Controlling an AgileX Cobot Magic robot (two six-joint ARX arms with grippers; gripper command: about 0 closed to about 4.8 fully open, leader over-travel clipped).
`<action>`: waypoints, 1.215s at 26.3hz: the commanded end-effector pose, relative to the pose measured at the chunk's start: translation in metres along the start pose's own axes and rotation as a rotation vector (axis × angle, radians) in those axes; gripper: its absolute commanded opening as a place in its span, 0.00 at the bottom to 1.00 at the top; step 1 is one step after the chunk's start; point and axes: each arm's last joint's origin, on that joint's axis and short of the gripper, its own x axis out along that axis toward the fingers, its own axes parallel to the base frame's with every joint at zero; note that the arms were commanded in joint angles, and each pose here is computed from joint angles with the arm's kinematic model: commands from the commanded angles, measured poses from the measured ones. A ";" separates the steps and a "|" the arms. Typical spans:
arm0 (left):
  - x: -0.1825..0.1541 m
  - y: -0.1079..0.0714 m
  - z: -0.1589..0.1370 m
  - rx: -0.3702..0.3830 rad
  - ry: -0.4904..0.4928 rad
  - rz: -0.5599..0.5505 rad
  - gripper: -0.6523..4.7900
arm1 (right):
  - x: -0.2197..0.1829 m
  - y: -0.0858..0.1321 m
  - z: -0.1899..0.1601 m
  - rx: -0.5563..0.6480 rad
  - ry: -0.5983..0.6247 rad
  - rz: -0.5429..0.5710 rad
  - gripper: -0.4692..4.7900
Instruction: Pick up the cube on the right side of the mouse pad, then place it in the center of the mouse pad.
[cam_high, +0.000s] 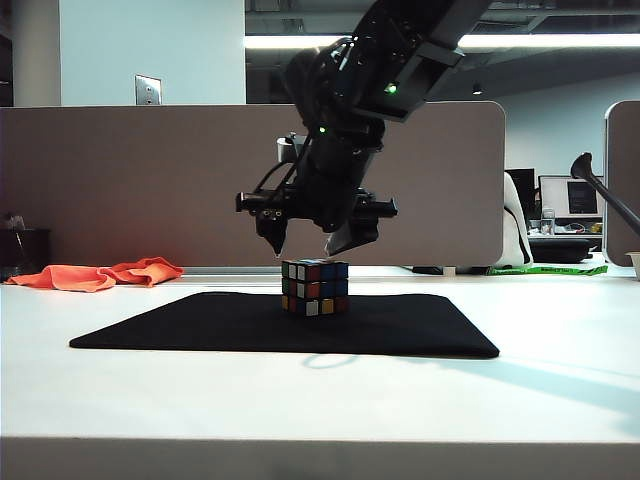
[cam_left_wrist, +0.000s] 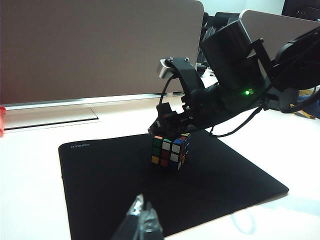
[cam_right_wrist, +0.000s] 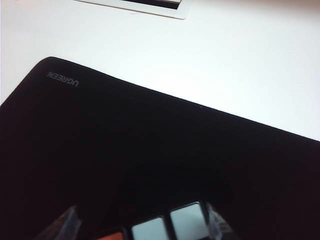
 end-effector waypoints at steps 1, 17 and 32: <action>0.000 0.000 0.002 0.010 -0.015 0.003 0.11 | -0.003 0.003 0.006 0.019 -0.047 -0.012 0.73; 0.000 0.000 0.002 0.010 -0.014 0.003 0.11 | 0.003 -0.017 0.006 0.036 -0.013 -0.041 0.86; 0.000 0.000 0.002 0.009 -0.014 0.003 0.11 | 0.008 -0.022 -0.004 0.026 0.087 0.028 0.87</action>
